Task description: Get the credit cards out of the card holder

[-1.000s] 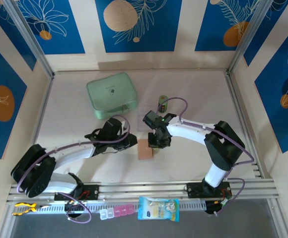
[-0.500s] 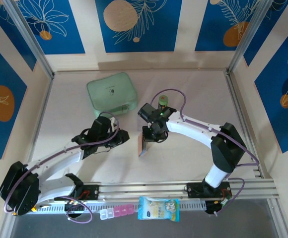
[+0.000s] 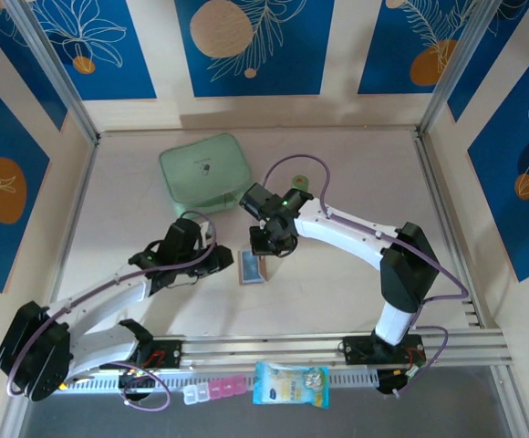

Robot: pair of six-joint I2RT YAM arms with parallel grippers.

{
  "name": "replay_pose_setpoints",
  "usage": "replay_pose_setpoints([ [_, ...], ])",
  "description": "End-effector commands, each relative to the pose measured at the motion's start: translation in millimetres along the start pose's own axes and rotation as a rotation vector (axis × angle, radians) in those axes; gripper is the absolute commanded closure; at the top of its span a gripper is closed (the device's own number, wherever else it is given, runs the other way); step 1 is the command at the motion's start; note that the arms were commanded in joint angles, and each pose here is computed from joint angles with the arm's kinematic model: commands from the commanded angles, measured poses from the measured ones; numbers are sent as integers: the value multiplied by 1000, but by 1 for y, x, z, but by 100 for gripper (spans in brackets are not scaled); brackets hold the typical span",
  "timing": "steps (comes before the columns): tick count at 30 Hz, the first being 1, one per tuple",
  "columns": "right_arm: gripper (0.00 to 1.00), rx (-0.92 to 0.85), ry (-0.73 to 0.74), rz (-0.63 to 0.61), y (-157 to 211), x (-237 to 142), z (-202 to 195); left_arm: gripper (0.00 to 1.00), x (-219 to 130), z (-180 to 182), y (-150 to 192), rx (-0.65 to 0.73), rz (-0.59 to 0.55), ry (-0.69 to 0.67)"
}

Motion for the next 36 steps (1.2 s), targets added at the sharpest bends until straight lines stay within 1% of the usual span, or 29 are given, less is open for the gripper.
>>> replay_pose_setpoints([
  [1,92,-21,23,-1,1,-8,-1,80,8,-4,2,28,50,32],
  [5,92,-8,62,5,2,-6,-14,84,22,-3,3,17,100,41],
  [10,92,10,142,7,5,-3,-42,87,41,-1,8,1,151,62],
  [18,92,34,283,13,11,6,-87,90,60,4,13,-31,187,79],
  [21,92,34,334,23,13,12,-99,90,65,8,15,-44,199,62],
  [27,92,27,383,38,14,29,-108,91,72,19,22,-67,221,18],
  [32,92,5,461,53,13,43,-115,92,75,24,26,-82,225,5],
  [36,90,-13,497,65,15,55,-115,93,75,28,29,-84,232,-8],
])
Point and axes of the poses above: each hand's point on the last joint's axis, 136 mm out from that joint toward the fingers, its own x axis out along the fingers, its own z axis along the line the jaws close on, y = z × x, the point moved 2 cm from there along -x, back along the fingers, and after that the axes turned 5 degrees about x, right-handed, at the moved point
